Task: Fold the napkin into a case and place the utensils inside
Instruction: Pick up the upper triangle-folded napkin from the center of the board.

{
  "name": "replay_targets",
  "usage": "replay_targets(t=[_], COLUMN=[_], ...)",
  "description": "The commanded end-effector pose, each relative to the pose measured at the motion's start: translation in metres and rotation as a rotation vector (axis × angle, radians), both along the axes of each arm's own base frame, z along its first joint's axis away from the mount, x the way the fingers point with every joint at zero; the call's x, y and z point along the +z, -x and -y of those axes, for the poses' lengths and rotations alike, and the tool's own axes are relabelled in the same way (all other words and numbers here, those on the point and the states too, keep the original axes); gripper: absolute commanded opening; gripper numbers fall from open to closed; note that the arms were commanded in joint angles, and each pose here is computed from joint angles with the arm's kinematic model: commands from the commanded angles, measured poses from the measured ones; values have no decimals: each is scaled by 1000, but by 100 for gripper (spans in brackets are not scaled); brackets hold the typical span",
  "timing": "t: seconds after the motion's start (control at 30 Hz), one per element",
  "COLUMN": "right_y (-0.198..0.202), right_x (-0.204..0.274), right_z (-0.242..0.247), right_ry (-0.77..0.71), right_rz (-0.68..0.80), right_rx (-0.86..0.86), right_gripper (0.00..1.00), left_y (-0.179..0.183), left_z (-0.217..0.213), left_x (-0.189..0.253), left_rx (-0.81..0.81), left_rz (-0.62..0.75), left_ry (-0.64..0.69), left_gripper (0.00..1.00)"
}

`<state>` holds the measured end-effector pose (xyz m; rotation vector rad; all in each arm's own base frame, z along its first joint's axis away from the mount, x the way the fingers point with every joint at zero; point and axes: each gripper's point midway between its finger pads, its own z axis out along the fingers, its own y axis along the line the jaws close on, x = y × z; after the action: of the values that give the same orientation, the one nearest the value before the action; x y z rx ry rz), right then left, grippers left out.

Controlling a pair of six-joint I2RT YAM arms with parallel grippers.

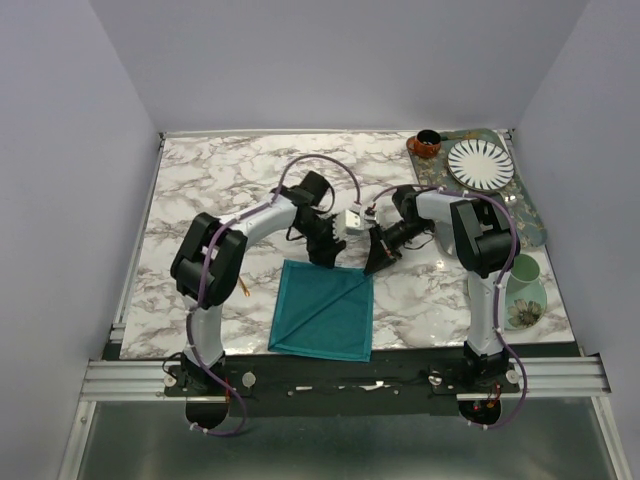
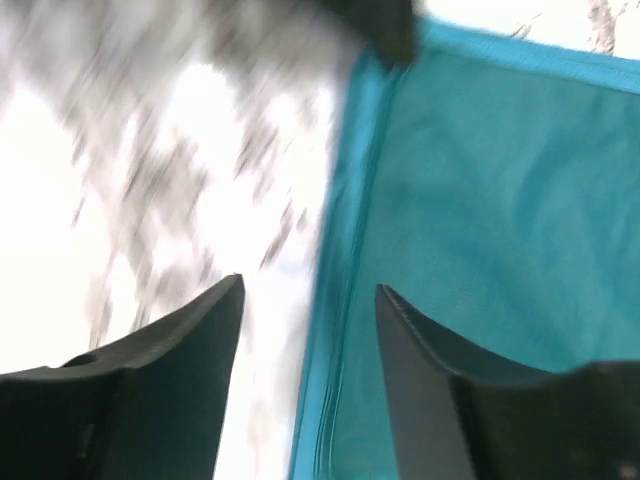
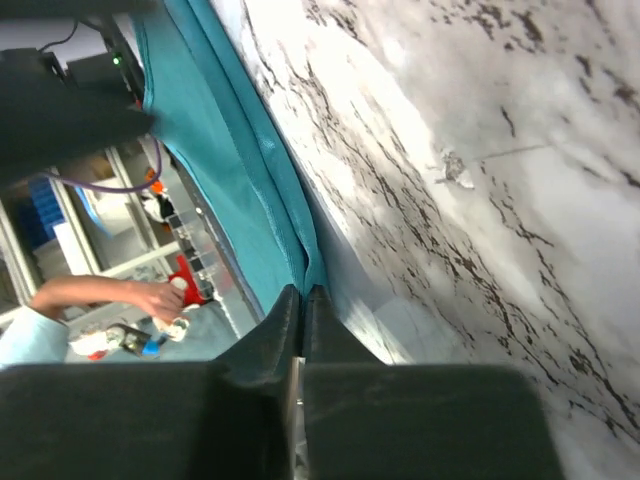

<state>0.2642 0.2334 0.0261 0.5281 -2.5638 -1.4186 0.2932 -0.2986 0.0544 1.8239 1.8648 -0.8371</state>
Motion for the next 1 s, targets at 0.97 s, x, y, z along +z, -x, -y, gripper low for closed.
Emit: replay_targets(t=[0.97], right_y=[2], right_x=[44], right_z=[-22], right_ry=[83], right_rz=[688], right_rx=[273], right_gripper=[1], left_y=[-28], left_z=[-90], left_x=[19], left_rx=[92], left_rz=[-119], left_ry=[136], left_gripper=[86])
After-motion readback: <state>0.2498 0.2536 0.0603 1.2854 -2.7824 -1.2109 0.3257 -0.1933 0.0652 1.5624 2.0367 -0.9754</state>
